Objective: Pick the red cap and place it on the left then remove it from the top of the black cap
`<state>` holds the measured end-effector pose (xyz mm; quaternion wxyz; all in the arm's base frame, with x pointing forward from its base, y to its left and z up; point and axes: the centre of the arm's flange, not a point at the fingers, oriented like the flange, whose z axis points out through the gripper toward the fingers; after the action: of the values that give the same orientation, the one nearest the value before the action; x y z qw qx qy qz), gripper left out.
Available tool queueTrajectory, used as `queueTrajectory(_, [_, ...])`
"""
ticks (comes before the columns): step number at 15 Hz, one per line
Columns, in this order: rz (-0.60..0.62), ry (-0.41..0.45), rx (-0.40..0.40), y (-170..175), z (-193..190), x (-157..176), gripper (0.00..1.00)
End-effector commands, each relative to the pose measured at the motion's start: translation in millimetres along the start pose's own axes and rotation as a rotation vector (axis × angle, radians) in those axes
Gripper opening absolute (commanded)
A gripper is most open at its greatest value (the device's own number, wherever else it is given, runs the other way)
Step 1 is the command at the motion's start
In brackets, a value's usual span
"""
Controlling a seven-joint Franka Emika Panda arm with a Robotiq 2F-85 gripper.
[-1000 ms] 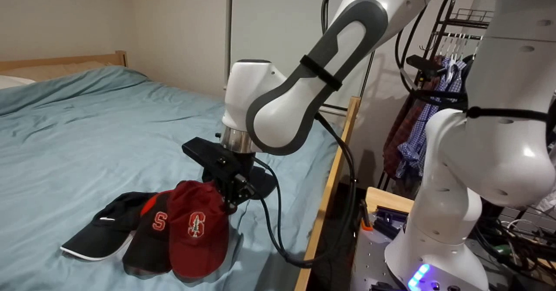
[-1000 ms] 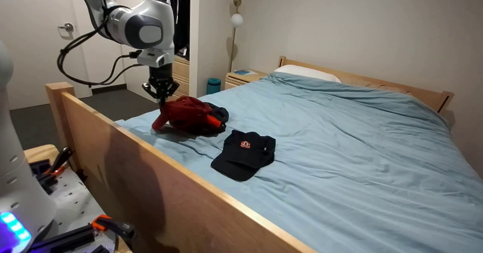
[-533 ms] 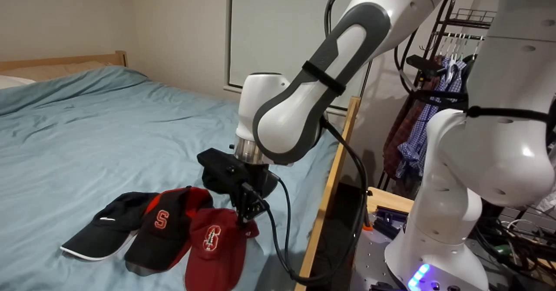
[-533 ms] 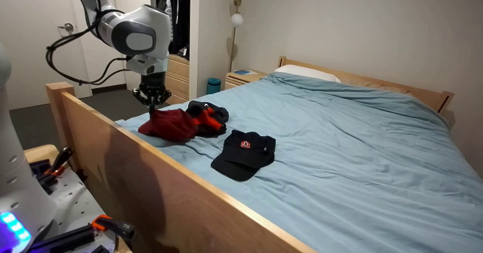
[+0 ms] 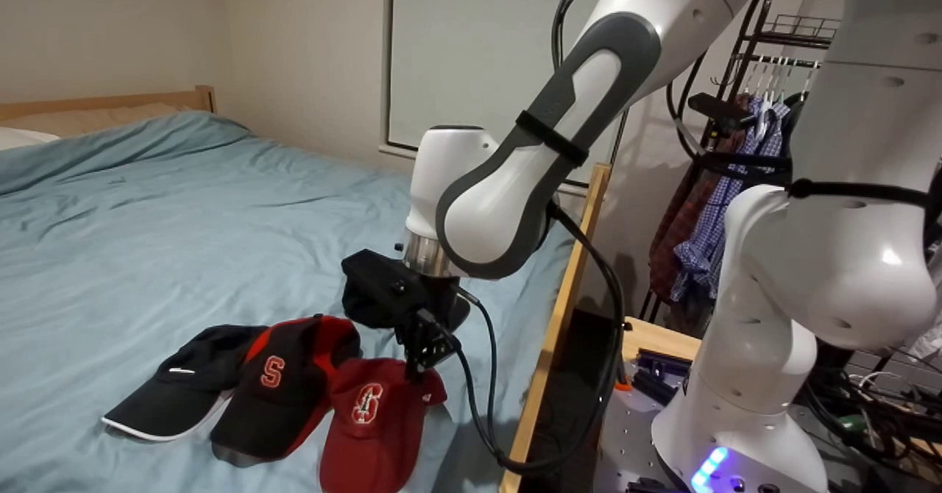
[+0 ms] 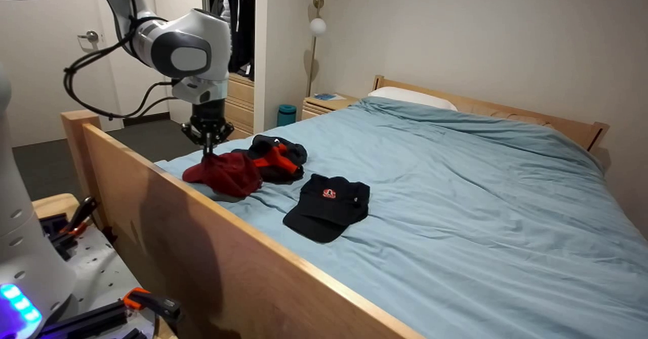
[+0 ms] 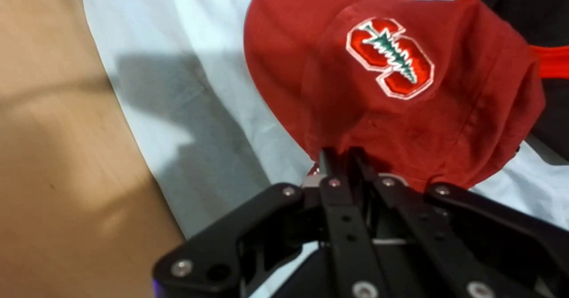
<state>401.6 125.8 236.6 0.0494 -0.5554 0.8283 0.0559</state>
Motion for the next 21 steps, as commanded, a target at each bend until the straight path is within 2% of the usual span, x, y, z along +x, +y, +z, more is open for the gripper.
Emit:
queueTrajectory(1, [-0.116, -0.034, 0.02, -9, -5, -5, 0.42])
queueTrajectory(5, [-0.303, -0.072, 0.05, -20, -29, -17, 0.67])
queueTrajectory(7, [-0.426, -0.032, 0.049, -32, -47, -22, 0.8])
queueTrajectory(10, [-0.582, 0.008, -0.006, -67, -70, -16, 1.0])
queueTrajectory(17, [-0.93, 0.047, -0.102, -182, -158, 14, 1.0])
queueTrajectory(21, [-1.134, 0.025, -0.107, -231, -175, 11, 1.0])
